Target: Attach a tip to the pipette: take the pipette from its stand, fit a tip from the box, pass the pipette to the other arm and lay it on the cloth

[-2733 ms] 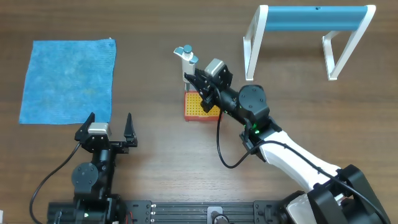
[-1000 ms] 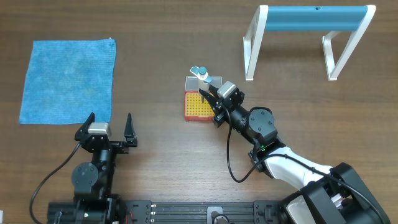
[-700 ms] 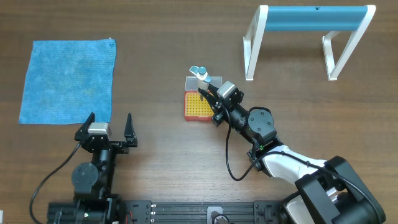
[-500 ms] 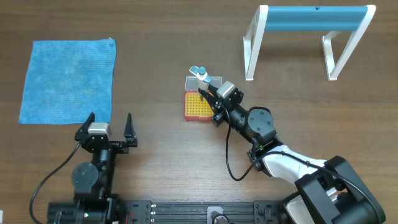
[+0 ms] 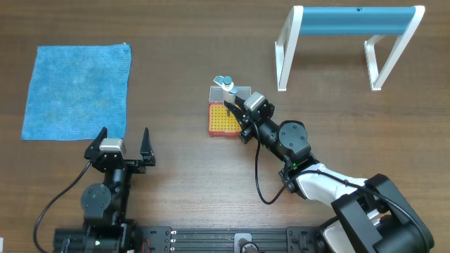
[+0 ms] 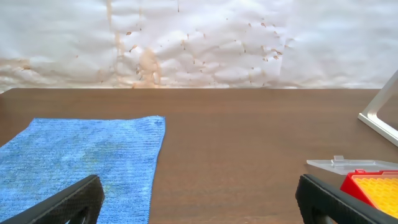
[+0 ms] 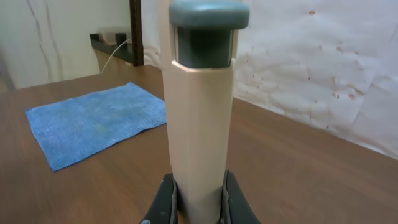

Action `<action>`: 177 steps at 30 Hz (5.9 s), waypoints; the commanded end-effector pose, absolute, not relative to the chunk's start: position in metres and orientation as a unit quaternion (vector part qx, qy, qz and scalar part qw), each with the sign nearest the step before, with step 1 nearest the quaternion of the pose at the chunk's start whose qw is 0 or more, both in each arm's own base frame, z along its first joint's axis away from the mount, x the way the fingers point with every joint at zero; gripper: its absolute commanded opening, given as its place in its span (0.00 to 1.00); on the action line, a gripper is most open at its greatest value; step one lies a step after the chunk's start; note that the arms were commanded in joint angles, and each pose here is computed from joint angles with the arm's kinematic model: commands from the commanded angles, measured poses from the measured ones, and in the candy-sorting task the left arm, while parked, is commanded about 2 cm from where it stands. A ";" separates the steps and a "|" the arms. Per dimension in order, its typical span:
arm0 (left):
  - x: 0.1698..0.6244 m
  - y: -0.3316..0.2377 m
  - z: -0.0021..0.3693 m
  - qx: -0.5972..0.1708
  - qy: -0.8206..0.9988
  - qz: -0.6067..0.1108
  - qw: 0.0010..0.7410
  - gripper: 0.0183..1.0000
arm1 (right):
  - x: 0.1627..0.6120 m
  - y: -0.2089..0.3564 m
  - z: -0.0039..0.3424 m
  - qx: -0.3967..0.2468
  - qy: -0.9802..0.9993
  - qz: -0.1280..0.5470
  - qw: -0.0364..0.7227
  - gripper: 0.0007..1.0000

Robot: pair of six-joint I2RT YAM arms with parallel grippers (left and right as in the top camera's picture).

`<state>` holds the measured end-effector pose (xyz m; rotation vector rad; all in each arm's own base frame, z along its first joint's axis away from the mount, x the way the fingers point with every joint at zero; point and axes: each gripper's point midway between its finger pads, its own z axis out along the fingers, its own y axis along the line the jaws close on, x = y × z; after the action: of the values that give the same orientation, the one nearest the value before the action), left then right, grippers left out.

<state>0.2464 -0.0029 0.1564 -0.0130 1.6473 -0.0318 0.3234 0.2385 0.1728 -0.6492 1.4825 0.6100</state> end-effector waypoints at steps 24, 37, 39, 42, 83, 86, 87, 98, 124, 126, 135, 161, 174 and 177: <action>0.246 -0.004 0.155 -0.007 0.735 -0.020 0.678 1.00 | 0.326 0.238 0.164 -0.286 0.656 0.268 0.645 0.08; 0.246 -0.004 0.155 -0.007 0.735 -0.020 0.678 0.99 | 0.324 0.237 0.183 -0.283 0.633 0.270 0.668 0.08; 0.246 -0.004 0.155 -0.007 0.735 -0.020 0.678 1.00 | 0.324 0.237 0.186 -0.283 0.631 0.270 0.670 0.08; 0.246 -0.004 0.155 -0.007 0.735 -0.020 0.678 1.00 | 0.323 0.236 0.190 -0.283 0.628 0.270 0.673 0.07; 0.246 -0.004 0.155 -0.007 0.735 -0.020 0.678 1.00 | 0.320 0.276 0.376 -0.399 0.506 0.344 0.683 0.07; 0.246 -0.004 0.155 -0.007 0.735 -0.020 0.678 1.00 | 0.318 0.287 0.398 -0.420 0.498 0.367 0.664 0.07; 0.246 -0.004 0.155 -0.007 0.735 -0.020 0.678 1.00 | 0.317 0.291 0.406 -0.425 0.498 0.373 0.658 0.08; 0.246 -0.004 0.155 -0.007 0.735 -0.020 0.678 1.00 | 0.311 0.297 0.430 -0.434 0.488 0.390 0.649 0.07; 0.240 -0.035 0.213 -0.033 0.649 -0.193 0.735 1.00 | 0.285 0.293 0.416 -0.439 0.517 0.505 0.535 0.07; 0.235 -0.034 0.238 -0.065 0.607 -0.242 0.754 0.99 | 0.281 0.294 0.415 -0.446 0.512 0.509 0.529 0.07; 0.219 -0.041 0.278 -0.197 0.503 -0.501 0.676 1.00 | 0.258 0.294 0.409 -0.472 0.501 0.552 0.471 0.08; 0.223 -0.134 0.400 0.126 0.587 -0.530 0.599 1.00 | 0.243 0.293 0.387 -0.465 0.536 0.593 0.382 0.07; 0.295 -0.205 0.415 0.332 0.605 -0.627 0.361 1.00 | 0.242 0.294 0.386 -0.467 0.534 0.595 0.378 0.07; 0.293 -0.215 0.420 0.359 0.586 -0.624 0.371 1.00 | 0.245 0.294 0.386 -0.462 0.539 0.592 0.382 0.07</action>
<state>0.3002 -0.2043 0.4132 0.7981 1.5637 -1.6041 0.2539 0.2918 0.3755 -1.1317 1.4305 1.5051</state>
